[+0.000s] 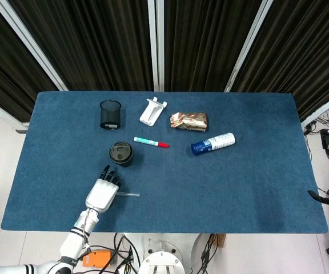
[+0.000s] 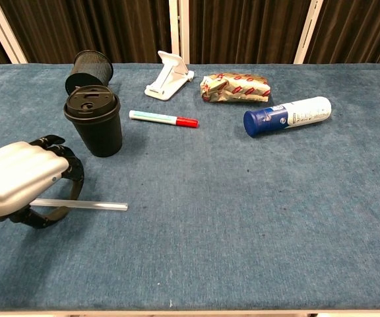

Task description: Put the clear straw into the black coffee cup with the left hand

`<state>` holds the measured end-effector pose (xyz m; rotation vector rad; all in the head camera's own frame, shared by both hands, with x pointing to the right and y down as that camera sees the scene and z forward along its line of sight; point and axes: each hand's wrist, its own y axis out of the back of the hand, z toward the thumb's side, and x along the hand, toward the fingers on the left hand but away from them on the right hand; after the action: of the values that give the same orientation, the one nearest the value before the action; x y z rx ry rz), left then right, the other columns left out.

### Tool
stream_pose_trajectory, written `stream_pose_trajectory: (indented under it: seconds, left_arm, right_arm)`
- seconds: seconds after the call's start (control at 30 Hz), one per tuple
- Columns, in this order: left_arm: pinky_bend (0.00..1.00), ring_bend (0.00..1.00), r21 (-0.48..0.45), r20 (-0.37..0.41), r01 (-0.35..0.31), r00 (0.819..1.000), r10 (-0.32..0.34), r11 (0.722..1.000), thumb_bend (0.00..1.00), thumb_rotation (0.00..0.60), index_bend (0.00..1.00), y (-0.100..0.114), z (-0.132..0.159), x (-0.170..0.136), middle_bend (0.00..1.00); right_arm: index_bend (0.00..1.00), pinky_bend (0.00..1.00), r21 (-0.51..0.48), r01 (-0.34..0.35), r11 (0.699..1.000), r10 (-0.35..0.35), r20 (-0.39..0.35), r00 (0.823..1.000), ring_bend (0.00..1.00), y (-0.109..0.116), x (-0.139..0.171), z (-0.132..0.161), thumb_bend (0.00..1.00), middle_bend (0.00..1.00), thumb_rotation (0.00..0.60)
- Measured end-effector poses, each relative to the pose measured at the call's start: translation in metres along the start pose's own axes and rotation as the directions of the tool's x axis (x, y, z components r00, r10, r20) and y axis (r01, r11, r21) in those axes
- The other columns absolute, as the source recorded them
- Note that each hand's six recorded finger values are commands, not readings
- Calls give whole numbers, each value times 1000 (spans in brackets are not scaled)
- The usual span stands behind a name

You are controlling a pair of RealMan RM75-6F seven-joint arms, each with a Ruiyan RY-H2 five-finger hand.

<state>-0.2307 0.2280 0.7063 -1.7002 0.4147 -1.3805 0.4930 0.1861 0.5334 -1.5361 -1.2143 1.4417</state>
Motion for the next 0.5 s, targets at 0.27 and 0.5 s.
stream_pose_trajectory:
  seconds: [0.27,0.5]
  left_arm:
    - [0,150,-50,-23,-27,999,26,998,370,600,548,7,-11,-4,306]
    - [0,149,-218,-84,-123,991,107,968,368,600,548,32,-39,-21,313]
  right_arm:
    - [0,19,-1,6,1000,-6,2,1000,0,2,2,0,129,71,600]
    - [0,19,3,-6,1000,6,4,1000,0,0,2,0,129,71,600]
